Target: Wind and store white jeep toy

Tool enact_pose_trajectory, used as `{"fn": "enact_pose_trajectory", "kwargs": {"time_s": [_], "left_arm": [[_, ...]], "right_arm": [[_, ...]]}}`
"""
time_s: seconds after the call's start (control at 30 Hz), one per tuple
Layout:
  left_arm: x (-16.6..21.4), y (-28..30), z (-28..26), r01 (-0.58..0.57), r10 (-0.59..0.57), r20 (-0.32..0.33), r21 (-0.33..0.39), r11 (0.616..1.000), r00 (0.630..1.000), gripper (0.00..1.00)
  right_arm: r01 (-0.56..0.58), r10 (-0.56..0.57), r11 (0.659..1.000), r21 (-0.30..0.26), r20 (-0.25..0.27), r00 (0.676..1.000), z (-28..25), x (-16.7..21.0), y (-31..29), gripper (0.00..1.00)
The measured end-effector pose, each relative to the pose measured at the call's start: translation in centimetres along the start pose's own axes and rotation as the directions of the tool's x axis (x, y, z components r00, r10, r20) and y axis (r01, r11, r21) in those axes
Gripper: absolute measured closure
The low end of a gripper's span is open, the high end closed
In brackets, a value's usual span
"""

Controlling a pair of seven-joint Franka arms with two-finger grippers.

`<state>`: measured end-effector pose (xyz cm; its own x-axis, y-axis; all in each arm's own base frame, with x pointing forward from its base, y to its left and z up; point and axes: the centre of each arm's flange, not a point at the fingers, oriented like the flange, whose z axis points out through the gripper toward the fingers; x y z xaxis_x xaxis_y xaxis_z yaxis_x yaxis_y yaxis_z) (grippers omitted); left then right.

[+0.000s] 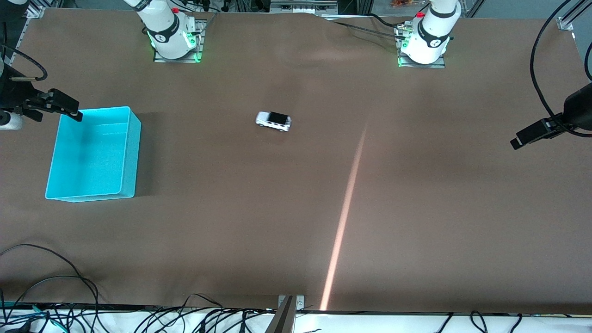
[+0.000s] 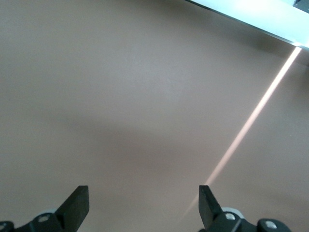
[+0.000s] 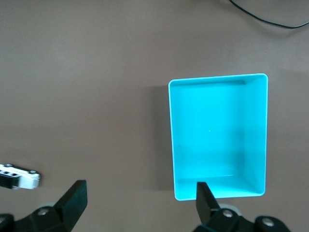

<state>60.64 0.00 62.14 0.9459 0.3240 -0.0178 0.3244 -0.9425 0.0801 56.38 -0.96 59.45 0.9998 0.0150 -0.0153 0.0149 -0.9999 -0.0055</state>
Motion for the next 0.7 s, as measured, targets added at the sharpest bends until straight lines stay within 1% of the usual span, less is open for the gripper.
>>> {"fn": "enact_pose_trajectory", "kwargs": {"time_s": [0.13,0.33,0.47,0.7], "left_arm": [[-0.2,0.3,0.5,-0.001,0.002,0.038,-0.023,1.0,0.999,0.0],[0.1,0.6,2.1,-0.008,0.011,0.075,-0.029,1.0,0.997,0.0],[0.3,0.9,2.7,-0.017,0.02,0.087,-0.033,0.999,0.996,0.0],[0.1,1.5,2.6,-0.028,0.031,0.088,-0.041,0.999,0.996,0.0]], "right_arm": [[0.0,0.0,1.0,0.0,0.0,1.0,0.0,0.0,0.0,0.0],[0.0,0.0,1.0,0.0,0.0,1.0,0.0,0.0,0.0,0.0],[0.0,0.0,1.0,0.0,0.0,1.0,0.0,0.0,0.0,0.0],[0.0,0.0,1.0,0.0,0.0,1.0,0.0,0.0,0.0,0.0]]}}
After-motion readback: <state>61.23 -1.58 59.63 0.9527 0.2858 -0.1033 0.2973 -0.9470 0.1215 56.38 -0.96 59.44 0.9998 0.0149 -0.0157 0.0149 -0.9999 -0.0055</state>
